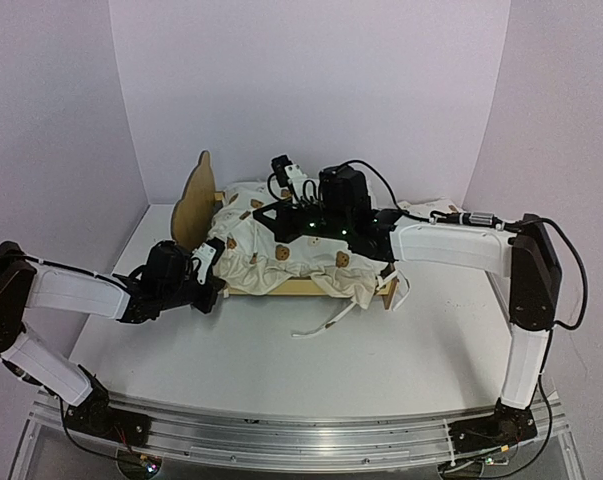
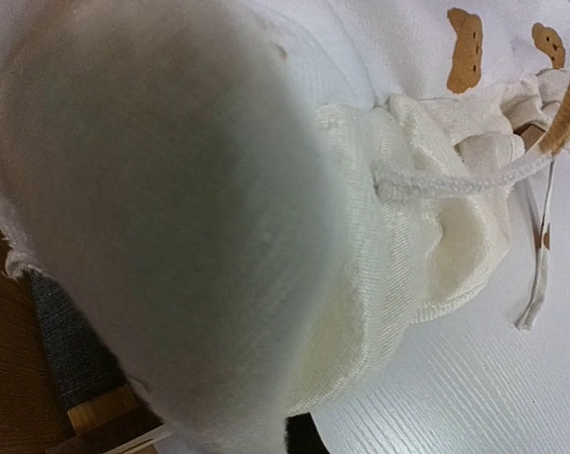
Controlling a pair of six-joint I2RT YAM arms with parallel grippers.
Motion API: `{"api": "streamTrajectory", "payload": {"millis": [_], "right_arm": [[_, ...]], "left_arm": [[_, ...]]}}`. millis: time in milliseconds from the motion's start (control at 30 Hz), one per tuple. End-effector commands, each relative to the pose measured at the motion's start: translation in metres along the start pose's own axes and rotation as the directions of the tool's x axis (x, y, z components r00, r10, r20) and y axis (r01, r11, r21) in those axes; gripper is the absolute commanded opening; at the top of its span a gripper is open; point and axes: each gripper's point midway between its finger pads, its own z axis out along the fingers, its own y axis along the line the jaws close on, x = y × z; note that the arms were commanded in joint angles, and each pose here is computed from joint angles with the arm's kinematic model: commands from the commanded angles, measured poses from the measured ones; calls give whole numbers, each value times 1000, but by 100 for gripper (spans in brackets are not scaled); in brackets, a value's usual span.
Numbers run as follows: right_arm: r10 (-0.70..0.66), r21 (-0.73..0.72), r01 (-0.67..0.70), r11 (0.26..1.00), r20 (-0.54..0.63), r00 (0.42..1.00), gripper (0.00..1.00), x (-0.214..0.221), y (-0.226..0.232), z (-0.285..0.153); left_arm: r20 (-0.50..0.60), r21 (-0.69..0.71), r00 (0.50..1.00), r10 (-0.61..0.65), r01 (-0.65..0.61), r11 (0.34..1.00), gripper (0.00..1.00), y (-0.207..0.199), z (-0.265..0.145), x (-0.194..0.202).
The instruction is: Set up the pet bed
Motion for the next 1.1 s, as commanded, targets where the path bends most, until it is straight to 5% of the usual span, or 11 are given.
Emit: {"api": "streamTrajectory", "payload": {"millis": [0, 300, 667, 1067], "right_arm": [[-24, -40, 29, 999, 114, 993, 0, -46, 18, -22], [-19, -23, 22, 999, 100, 995, 0, -39, 9, -25], [22, -32, -20, 999, 62, 998, 0, -22, 6, -22], [28, -26, -27, 999, 52, 998, 0, -16, 3, -20]], "left_arm": [[129, -65, 991, 22, -14, 998, 0, 13, -8, -51], [163, -129, 953, 255, -235, 963, 0, 25, -45, -126], [168, -295, 788, 593, -534, 793, 0, 52, -62, -175], [284, -303, 746, 602, -526, 795, 0, 46, -71, -220]]}}
